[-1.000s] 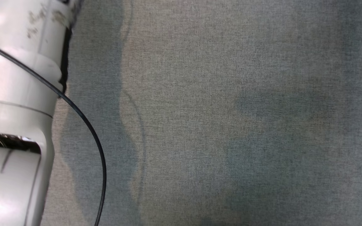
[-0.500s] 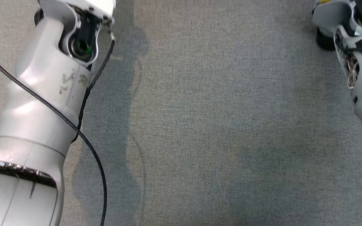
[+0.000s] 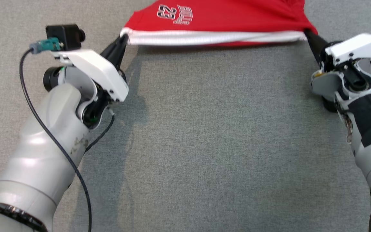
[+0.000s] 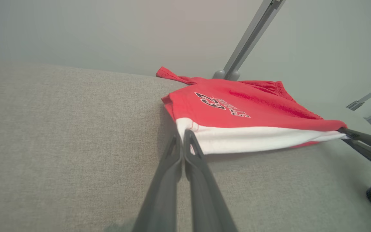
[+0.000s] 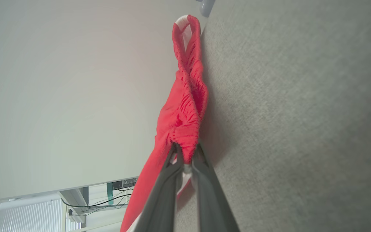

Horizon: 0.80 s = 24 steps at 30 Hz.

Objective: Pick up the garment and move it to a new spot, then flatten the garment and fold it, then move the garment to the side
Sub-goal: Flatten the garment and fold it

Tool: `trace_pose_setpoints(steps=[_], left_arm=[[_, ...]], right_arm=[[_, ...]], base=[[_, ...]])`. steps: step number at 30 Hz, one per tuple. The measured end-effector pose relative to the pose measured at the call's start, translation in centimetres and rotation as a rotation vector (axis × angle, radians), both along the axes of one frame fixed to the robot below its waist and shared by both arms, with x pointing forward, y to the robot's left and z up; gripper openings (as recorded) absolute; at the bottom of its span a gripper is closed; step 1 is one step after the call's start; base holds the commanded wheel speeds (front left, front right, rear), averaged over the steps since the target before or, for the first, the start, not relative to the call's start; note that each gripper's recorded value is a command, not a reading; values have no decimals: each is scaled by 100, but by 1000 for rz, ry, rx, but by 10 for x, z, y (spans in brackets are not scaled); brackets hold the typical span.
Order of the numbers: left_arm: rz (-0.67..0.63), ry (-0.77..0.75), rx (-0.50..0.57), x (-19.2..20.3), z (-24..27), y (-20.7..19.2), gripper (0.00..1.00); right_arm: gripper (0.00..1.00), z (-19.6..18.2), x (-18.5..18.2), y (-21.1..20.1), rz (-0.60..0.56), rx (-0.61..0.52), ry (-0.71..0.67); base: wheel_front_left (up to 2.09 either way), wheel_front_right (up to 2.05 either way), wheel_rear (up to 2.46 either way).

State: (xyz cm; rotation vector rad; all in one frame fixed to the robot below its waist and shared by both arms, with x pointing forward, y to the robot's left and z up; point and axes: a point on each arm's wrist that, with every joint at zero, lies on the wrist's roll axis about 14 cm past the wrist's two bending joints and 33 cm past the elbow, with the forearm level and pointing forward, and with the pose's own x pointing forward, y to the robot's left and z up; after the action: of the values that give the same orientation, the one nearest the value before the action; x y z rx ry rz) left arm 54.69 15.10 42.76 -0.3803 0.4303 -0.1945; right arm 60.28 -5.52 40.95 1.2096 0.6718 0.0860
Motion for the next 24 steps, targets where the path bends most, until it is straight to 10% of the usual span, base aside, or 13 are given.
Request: trace_pose_setpoints(steps=[24], left_arm=[[-193, 155, 106, -107, -19, 5, 0]], right_arm=[[0, 5, -89, -16, 189, -171, 59]], base=[[0, 0, 0]])
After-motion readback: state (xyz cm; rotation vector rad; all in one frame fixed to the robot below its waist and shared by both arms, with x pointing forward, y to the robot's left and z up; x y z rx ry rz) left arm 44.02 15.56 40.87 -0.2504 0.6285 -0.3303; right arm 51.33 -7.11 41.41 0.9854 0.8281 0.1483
